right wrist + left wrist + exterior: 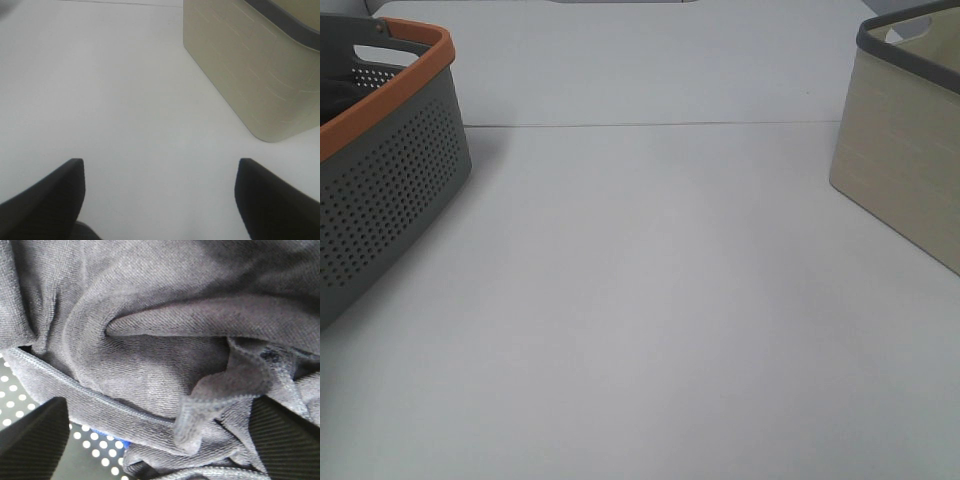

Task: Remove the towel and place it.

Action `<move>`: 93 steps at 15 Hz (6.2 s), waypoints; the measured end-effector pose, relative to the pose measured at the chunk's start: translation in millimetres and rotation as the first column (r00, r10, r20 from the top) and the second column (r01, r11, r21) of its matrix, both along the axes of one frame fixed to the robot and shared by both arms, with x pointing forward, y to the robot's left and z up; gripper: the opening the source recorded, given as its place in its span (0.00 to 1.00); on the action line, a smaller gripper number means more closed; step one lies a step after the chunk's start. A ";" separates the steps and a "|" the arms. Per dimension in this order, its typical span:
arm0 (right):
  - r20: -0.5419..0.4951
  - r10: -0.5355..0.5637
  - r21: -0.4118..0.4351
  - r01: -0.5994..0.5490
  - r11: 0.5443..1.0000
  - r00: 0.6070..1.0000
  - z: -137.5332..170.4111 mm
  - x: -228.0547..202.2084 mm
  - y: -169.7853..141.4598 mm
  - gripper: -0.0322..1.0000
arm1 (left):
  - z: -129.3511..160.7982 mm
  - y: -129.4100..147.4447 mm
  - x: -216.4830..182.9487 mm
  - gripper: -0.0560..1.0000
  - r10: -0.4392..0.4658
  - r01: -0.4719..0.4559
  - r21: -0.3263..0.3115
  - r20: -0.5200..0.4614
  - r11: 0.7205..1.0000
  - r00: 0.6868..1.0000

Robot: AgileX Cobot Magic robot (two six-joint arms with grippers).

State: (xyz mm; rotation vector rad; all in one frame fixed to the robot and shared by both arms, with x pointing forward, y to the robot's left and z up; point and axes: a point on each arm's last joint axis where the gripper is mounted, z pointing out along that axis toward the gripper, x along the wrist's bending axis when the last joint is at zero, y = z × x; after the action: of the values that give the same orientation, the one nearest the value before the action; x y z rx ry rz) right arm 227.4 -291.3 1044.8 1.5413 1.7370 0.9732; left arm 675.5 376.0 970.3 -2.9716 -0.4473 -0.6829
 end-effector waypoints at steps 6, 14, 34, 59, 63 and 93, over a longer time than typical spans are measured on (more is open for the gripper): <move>0.000 0.000 0.000 0.000 1.000 1.000 0.0 0.0 0.0 0.74 | -2.9 -7.4 -4.9 0.52 0.014 -0.018 -0.072 -0.061 0.997 0.998; 0.000 0.000 0.000 0.000 1.000 1.000 0.0 0.0 0.0 0.74 | -5.9 -12.0 -13.3 0.08 0.063 -0.085 -0.138 -0.158 0.987 0.985; 0.000 0.000 0.000 0.000 1.000 1.000 0.0 0.0 0.0 0.74 | 179.8 -28.0 -56.8 0.05 0.512 -0.457 -0.461 -0.006 0.760 0.859; 0.067 0.348 0.066 -0.352 0.934 0.935 54.6 43.5 31.9 0.74 | 386.5 -93.6 -161.0 0.05 0.500 0.132 -0.887 0.366 0.442 0.785; 0.063 0.416 0.051 -0.419 0.906 0.907 56.8 59.6 37.0 0.74 | 378.4 -158.4 -146.9 0.05 0.370 0.230 -0.845 0.435 0.483 0.821; 0.008 0.539 0.265 -0.521 0.811 0.842 6.8 239.1 200.8 0.70 | 280.3 -327.7 -93.8 0.05 0.237 0.163 -0.795 0.359 0.584 0.903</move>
State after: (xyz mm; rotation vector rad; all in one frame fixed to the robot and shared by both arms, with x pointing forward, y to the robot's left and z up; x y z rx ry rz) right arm 466.5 -90.4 1051.6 1.2578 2.2264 1.4875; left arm 581.7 48.3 1250.6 -3.5809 -1.1434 -1.5162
